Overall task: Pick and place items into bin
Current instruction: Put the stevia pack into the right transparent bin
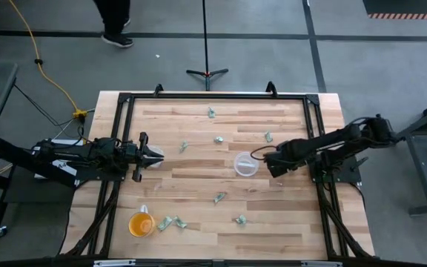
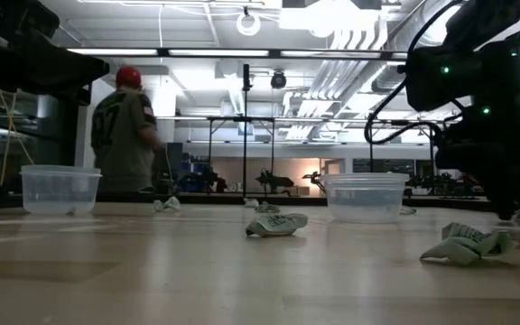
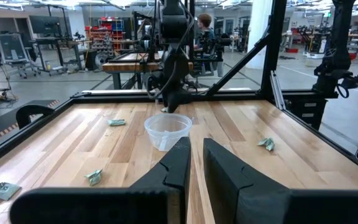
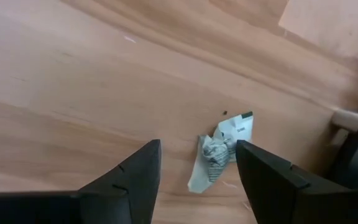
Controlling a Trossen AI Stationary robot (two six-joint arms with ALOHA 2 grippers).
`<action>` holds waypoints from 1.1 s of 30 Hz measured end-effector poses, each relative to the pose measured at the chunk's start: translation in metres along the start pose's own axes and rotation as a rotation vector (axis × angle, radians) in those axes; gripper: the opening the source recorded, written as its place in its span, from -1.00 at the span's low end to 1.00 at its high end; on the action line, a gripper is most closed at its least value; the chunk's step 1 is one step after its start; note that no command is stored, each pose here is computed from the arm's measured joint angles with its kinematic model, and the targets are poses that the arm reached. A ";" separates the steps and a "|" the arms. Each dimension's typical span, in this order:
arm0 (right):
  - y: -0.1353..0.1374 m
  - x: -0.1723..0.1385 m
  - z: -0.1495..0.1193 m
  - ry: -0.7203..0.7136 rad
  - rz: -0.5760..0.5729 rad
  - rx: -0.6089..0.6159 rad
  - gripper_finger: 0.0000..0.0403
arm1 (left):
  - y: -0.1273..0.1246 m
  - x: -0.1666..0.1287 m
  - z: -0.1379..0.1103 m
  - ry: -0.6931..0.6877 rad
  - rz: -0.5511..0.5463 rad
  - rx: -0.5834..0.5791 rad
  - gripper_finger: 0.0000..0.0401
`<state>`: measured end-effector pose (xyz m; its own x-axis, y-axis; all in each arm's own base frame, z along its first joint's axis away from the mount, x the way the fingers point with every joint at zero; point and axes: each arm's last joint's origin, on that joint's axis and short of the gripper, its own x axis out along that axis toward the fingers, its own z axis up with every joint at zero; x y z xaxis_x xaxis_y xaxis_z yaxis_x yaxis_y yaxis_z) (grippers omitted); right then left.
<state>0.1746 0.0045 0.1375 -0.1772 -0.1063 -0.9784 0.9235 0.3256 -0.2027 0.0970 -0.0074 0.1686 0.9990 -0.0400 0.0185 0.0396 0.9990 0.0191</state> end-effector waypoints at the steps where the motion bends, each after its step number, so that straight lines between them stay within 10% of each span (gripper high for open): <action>1: 0.001 0.001 0.000 0.008 -0.010 -0.001 -0.01 | 0.000 0.000 0.000 0.000 0.000 0.000 -0.60; 15: 0.003 0.005 0.000 0.033 -0.027 -0.002 -0.07 | 0.000 0.000 0.000 0.000 0.000 0.000 -0.60; 33: 0.003 0.005 -0.002 0.077 -0.016 -0.031 -0.67 | 0.000 0.000 0.000 0.000 0.000 0.000 -0.60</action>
<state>0.1758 0.0065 0.1315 -0.2188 -0.0393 -0.9750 0.9095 0.3538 -0.2183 0.0970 -0.0074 0.1687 0.9990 -0.0400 0.0189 0.0397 0.9990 0.0190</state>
